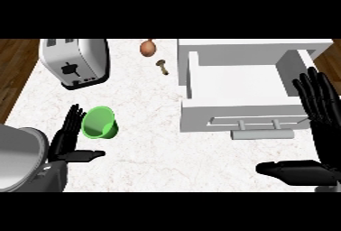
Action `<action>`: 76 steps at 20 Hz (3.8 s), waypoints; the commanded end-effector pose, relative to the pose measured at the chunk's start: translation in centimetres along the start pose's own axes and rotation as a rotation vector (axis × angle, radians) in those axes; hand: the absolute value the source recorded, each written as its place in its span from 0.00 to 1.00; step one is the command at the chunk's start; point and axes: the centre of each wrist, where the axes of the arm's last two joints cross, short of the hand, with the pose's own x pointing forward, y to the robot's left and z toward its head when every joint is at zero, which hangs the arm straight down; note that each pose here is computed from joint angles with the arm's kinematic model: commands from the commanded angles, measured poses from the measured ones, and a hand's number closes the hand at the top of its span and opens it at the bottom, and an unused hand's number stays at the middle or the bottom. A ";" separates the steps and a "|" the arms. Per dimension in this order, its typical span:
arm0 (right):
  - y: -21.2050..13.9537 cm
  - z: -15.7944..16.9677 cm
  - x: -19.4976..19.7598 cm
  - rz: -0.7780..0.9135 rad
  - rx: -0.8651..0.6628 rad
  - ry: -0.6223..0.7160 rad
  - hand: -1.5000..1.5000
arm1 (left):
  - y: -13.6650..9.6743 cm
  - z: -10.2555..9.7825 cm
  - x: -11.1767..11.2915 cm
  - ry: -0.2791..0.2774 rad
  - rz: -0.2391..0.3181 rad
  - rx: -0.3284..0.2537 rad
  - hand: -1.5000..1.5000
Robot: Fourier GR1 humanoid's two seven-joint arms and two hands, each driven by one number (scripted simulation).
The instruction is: Pick up the cup, place it into the drawer and close the drawer
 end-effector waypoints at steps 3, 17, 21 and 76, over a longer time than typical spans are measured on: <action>-0.2 0.0 -0.3 -0.013 -0.003 -0.004 0.00 | 0.0 -0.7 0.3 -0.069 0.029 -0.021 0.00; -0.2 -1.5 -0.1 0.004 0.015 0.013 0.00 | -2.3 -0.9 -0.4 -0.103 0.177 -0.100 0.00; 0.5 -1.4 -0.1 -0.014 0.030 0.012 0.00 | -1.9 -2.3 0.7 -0.131 0.214 -0.132 0.00; -2.9 0.1 0.1 0.004 -0.018 0.041 0.00 | -24.8 -15.6 25.4 -0.496 0.120 -0.310 1.00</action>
